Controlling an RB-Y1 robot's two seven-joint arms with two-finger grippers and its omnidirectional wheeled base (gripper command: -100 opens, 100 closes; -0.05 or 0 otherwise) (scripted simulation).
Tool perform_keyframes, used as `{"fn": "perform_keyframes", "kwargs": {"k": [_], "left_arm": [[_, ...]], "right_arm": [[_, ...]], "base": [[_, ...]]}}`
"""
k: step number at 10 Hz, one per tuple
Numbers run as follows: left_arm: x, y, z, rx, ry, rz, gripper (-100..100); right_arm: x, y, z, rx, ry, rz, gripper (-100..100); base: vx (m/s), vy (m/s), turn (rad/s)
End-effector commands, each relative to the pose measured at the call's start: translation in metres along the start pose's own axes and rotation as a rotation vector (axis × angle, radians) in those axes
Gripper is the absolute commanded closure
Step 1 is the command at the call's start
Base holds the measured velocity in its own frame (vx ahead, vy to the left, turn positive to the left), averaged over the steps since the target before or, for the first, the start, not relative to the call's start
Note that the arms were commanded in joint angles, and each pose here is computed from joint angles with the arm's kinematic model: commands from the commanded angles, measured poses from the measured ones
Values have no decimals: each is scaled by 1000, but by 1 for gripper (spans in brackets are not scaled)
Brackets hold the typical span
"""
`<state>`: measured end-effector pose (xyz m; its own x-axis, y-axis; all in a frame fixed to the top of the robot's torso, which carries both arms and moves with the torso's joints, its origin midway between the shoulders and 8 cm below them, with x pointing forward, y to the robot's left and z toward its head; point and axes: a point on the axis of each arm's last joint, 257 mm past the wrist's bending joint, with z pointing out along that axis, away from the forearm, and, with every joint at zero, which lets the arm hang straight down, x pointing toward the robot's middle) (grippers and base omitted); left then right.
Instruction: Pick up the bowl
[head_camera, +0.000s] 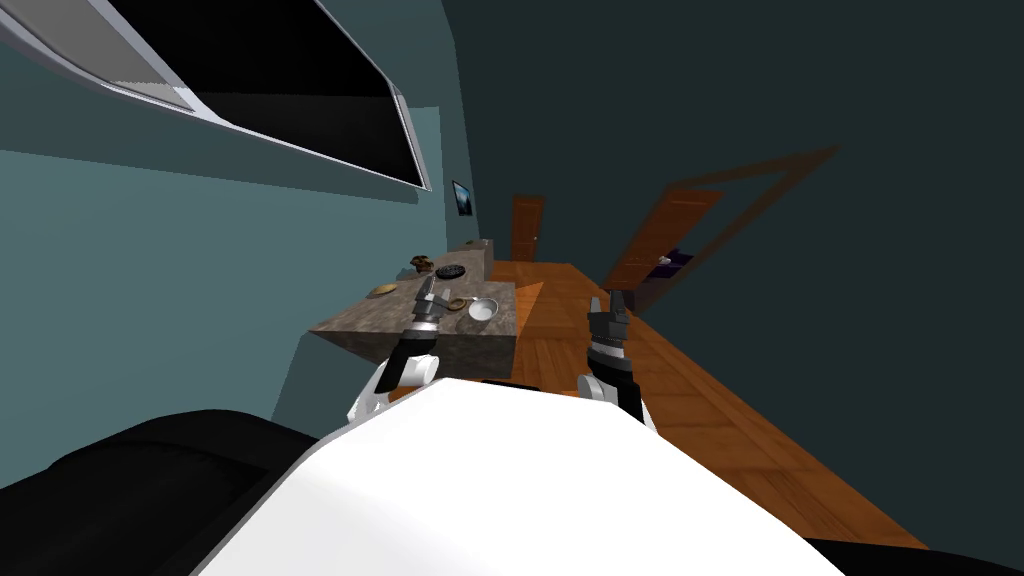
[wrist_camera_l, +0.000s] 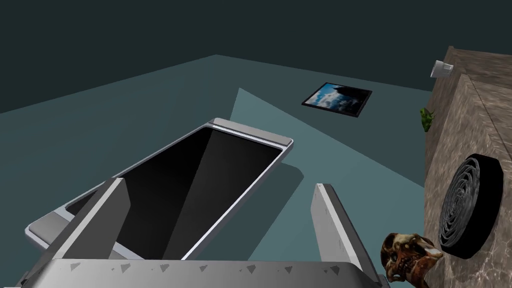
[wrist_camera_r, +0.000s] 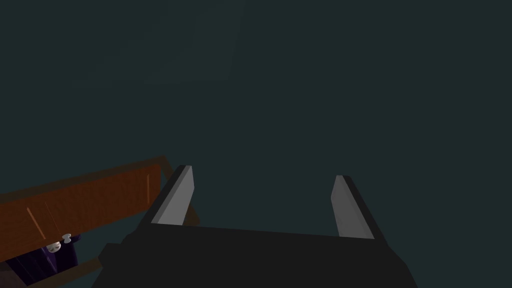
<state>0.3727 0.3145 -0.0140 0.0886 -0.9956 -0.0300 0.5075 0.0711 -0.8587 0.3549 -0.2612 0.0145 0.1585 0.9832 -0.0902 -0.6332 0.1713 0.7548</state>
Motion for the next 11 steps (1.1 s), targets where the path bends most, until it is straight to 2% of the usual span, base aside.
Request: {"fn": "perform_keyframes", "kwargs": {"k": [1,4,9,11], "left_arm": [[-9,8,1,-43,-6,-1,-100],[-17,22,1,-108,-17,-5,-100],[-41,45,-1,-233,-48,-22,-100],[-42,54,-3,-270,-53,-23,-100]], "right_arm": [[0,0,0,0,0,0,0],[0,0,0,0,0,0,0],[0,0,0,0,0,0,0],[0,0,0,0,0,0,0]], "base": [[-15,-67,-18],[-14,-71,-8],[-18,-80,-13],[-10,-50,0]]}}
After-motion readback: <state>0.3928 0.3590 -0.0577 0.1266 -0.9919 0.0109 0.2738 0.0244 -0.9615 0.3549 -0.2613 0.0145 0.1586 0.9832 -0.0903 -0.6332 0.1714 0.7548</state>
